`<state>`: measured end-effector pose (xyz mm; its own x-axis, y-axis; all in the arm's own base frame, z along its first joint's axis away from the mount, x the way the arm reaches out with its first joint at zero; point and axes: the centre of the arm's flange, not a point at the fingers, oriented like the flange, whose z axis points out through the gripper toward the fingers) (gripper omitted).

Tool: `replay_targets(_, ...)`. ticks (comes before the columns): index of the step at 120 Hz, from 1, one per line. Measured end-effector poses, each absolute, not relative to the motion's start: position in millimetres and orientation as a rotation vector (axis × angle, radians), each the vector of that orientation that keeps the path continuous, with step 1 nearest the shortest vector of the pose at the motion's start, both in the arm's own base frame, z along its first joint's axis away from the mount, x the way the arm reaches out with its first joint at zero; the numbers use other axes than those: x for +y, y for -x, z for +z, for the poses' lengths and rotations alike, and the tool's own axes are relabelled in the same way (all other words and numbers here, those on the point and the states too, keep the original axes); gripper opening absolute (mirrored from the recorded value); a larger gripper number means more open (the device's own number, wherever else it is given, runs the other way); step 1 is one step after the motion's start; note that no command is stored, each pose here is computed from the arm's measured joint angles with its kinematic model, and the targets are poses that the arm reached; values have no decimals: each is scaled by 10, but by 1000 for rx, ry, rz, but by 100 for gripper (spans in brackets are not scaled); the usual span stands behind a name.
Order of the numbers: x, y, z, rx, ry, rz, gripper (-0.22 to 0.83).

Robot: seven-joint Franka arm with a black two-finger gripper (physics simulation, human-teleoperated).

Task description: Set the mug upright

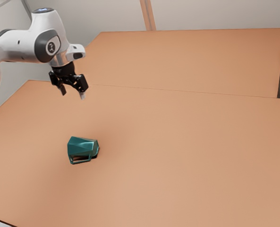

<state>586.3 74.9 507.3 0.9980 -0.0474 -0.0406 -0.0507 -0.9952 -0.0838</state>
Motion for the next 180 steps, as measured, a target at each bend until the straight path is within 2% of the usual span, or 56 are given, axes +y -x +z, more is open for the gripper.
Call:
replay_targets(23,793,-5686,5086,76,3103,25,62)
replay_targets(46,1296,-5488,4870,-127,3233,34,62)
replay_targets(74,1859,-5268,4162,-515,3446,26,62)
replay_targets(103,1767,-5134,3598,-687,3590,-22,61)
replay_targets(137,2079,-4940,3313,-772,3593,-81,62)
replay_targets(180,2253,-4899,3029,-803,3634,-124,62)
